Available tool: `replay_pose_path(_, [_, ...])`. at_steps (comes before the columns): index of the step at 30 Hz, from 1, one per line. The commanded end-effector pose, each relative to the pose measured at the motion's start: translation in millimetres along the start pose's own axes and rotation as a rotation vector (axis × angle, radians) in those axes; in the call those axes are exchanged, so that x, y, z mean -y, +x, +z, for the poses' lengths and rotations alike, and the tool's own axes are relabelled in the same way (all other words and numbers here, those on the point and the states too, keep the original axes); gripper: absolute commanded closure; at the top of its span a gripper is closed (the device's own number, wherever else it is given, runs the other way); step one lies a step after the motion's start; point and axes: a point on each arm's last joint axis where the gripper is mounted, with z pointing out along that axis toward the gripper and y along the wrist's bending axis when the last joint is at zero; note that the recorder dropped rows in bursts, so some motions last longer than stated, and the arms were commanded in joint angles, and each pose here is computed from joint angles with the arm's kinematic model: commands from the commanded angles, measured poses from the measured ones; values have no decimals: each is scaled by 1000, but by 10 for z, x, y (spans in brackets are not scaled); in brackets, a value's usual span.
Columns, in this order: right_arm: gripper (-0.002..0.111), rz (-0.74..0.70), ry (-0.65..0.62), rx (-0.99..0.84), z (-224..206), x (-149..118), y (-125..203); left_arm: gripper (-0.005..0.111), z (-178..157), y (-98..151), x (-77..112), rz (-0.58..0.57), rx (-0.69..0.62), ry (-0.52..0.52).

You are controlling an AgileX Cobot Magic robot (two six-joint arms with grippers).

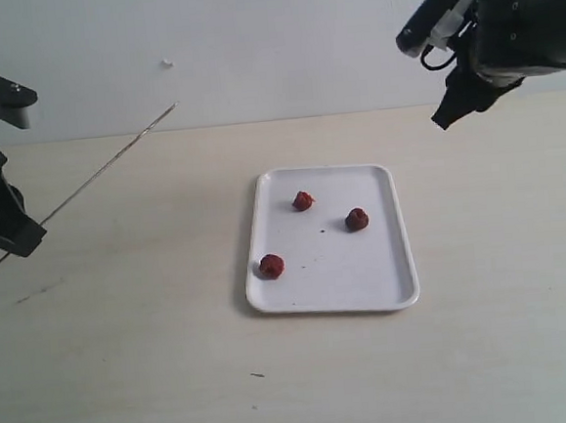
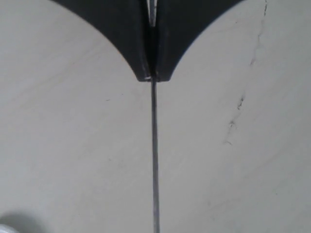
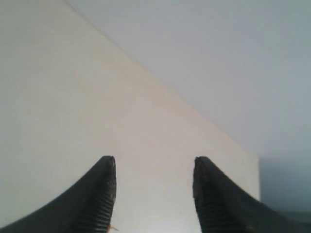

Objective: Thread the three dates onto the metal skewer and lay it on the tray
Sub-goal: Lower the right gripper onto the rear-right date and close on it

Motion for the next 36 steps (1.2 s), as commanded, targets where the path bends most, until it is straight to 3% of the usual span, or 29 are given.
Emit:
replay_pose_path(1, [60,142,-324,-262,-116,-158,22,107,-17,-35,28,-44,53,29])
replay_pose_path(4, [60,216,-658,-304,-240,-421,-111,107,-18,-36,29,-45,54,31])
replay_pose_path(7, [60,257,-827,-322,-300,-685,-252,107,-18,-37,31,-47,55,33])
replay_pose_path(14, [60,113,-569,-525,-62,-991,-336,107,-18,-43,40,-56,61,43])
replay_pose_path(21, [60,127,-617,-542,93,-1172,-422,107,-17,-66,34,-65,89,37])
replay_pose_path(27, [60,141,-792,-495,-1,-1260,-529,107,-19,-89,30,-75,114,34])
replay_pose_path(36, [60,147,-715,-493,241,-1297,-439,107,-3,-74,36,-77,108,38])
